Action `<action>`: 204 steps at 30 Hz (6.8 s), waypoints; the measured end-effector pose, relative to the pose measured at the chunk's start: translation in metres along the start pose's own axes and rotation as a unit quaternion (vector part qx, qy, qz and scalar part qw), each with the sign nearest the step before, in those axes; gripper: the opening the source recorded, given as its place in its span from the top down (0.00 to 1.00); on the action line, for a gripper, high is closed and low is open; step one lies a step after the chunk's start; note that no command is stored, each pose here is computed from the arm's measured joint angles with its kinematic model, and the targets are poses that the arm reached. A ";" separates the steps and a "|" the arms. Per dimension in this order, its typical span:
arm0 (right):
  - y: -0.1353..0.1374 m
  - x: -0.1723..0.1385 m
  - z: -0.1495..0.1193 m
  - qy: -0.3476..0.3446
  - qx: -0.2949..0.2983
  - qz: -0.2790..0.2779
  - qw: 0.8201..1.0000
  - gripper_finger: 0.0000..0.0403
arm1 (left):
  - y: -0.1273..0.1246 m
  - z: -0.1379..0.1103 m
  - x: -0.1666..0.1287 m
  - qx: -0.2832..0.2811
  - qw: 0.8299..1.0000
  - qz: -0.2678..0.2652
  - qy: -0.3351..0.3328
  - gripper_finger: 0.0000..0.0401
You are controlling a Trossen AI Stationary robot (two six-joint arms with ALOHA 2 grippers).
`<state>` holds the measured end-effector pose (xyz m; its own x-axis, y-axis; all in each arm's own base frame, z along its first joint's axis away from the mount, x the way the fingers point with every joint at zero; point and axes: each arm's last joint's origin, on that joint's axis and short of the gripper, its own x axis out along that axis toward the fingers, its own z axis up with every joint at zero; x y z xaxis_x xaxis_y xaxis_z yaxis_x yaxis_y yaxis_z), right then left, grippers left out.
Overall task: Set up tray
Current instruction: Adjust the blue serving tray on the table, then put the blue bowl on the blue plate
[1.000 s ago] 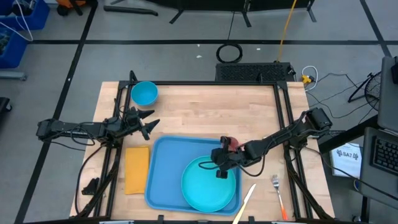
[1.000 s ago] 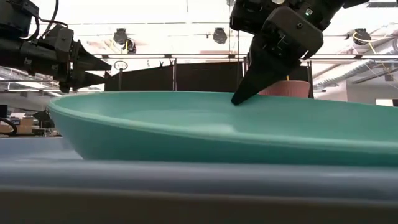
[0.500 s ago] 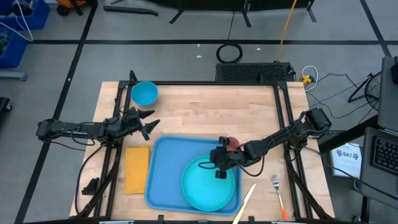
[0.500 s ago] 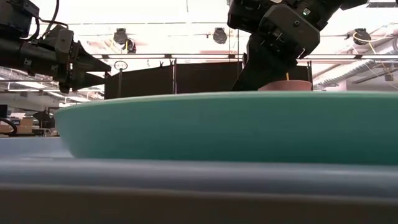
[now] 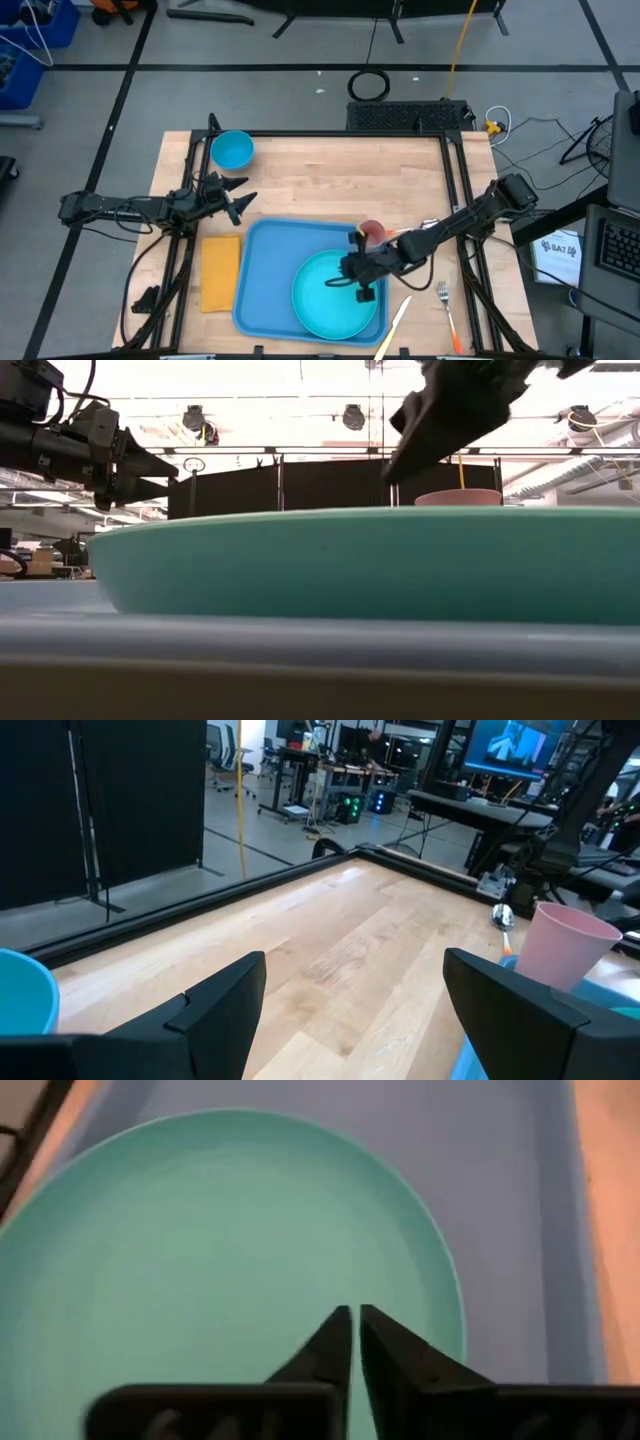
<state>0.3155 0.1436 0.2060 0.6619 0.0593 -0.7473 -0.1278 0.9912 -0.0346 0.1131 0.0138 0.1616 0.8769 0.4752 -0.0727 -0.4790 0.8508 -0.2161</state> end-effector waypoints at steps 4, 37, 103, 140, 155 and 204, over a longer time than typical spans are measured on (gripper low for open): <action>0.012 -0.004 -0.012 0.056 0.025 0.026 0.998 1.00 | 0.000 0.000 0.000 0.000 1.000 0.000 0.001 0.23; 0.038 -0.005 -0.083 0.153 0.165 -0.042 0.974 1.00 | 0.000 0.000 0.000 -0.006 1.000 0.001 0.001 0.23; -0.056 -0.060 -0.074 0.067 0.219 -0.205 0.952 1.00 | 0.000 -0.001 0.000 -0.004 1.000 0.002 0.003 0.23; -0.099 -0.229 -0.125 -0.343 0.043 -0.257 0.903 0.59 | 0.051 0.088 -0.010 -0.238 0.825 0.450 0.246 0.23; -0.106 -0.245 -0.150 -0.415 0.038 -0.193 0.888 0.59 | 0.117 0.079 0.023 -0.303 0.787 0.424 0.330 0.23; -0.109 -0.249 -0.161 -0.420 0.069 -0.181 0.887 0.59 | 0.040 0.097 0.041 -0.209 0.921 0.059 0.323 0.98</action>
<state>0.0458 0.0013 0.2890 0.9652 -0.2553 0.0558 0.2579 0.9651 -0.0459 0.1266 0.0889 0.2441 0.7251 0.2112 -0.6554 -0.6337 0.5771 -0.5151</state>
